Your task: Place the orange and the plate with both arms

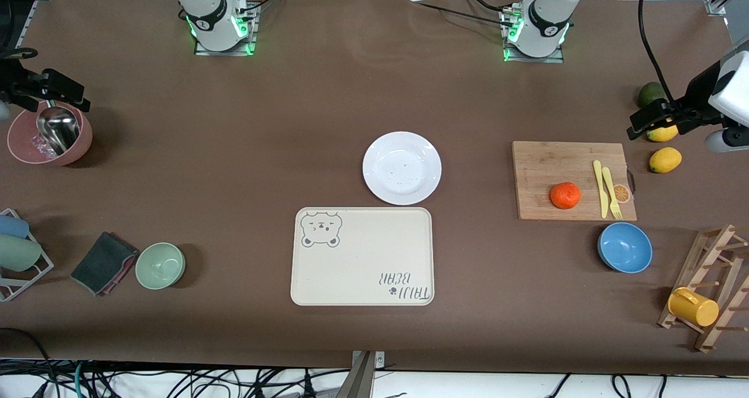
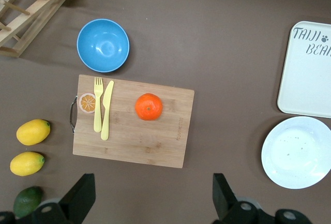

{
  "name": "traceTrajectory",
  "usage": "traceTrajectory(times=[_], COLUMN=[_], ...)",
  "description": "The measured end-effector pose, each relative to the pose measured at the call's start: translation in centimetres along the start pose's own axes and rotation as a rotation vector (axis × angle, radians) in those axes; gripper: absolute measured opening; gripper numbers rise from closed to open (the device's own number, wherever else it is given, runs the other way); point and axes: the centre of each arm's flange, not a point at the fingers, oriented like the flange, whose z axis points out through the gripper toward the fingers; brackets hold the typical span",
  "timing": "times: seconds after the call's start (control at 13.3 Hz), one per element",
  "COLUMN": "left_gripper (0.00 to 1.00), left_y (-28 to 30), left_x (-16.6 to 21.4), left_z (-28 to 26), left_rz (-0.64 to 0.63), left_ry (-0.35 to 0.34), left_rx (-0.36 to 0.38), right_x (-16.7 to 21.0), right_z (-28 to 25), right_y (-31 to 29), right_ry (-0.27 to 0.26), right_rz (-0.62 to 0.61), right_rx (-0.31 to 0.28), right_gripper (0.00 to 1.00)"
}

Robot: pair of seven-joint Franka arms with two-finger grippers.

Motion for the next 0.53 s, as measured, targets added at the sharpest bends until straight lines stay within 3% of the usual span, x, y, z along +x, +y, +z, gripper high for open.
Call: traceTrajectory(times=[0.53], left_gripper=[1.00], left_y=[-0.05], left_x=[0.01], left_z=[0.00], left_rz=[-0.001], left_ry=[0.000], left_rx=[0.000], right_x=[0.15], right_z=[0.19], right_y=[-0.09], right_ry=[-0.002], right_rz=[-0.002], right_rx=[0.000], right_gripper=[1.00])
